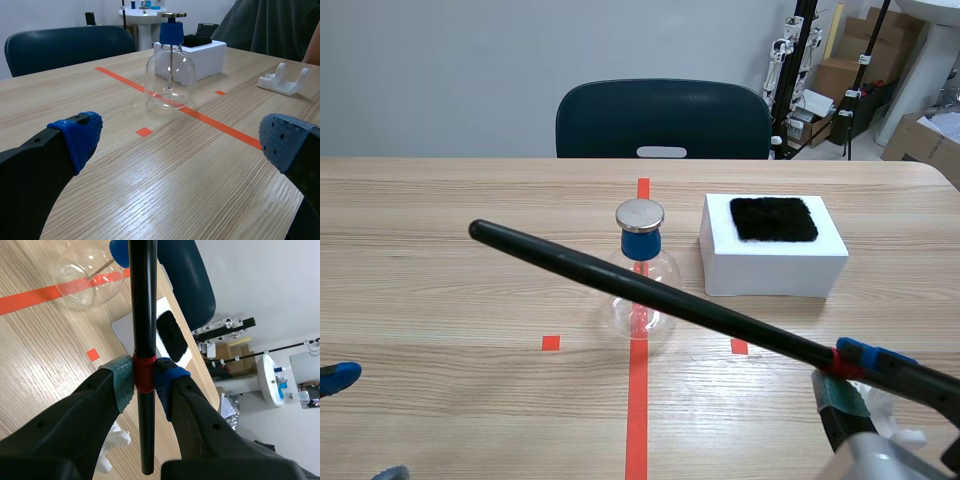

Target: Do the electroscope experiment. put the rod down on the box

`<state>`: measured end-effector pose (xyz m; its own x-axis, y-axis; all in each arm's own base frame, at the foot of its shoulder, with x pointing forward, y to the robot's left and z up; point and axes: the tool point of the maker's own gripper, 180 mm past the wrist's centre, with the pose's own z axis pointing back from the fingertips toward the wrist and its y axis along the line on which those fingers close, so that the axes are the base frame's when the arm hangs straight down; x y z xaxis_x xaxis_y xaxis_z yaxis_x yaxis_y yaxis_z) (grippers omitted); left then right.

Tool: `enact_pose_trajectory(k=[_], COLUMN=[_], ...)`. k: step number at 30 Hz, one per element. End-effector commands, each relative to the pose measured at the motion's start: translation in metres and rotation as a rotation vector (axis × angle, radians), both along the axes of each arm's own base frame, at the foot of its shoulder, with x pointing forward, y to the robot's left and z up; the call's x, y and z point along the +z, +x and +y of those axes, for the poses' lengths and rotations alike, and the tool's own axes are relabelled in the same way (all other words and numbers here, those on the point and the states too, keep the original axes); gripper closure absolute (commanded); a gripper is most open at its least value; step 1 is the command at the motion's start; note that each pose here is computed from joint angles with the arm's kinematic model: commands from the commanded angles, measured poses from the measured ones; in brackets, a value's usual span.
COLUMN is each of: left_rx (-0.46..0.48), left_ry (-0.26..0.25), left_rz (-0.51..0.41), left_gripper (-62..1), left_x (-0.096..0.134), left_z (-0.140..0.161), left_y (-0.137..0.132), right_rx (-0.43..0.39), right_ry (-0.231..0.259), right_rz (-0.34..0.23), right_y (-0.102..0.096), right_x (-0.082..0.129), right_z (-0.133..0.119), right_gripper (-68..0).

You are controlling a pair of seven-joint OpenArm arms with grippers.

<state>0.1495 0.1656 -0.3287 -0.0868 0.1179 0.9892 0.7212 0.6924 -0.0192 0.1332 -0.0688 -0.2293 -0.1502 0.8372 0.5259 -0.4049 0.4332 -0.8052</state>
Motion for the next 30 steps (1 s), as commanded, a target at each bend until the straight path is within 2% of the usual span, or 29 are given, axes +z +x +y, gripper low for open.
enact_pose_trajectory(k=[1,30], left_rx=[0.004,0.004], left_ry=[-0.037,-0.037], left_rz=[-0.044,-0.044], left_gripper=[-62.3,-62.3], left_x=[0.0114,0.0114], left_z=[0.0020,0.0020], left_y=[0.0012,0.0012], right_rx=[0.004,-0.006], right_ry=[0.002,-0.003], right_rz=[-0.029,-0.025], right_y=[0.0038,0.0043], right_x=[0.0057,0.0046], right_z=[0.0001,-0.0017], right_gripper=[-0.2,-0.2])
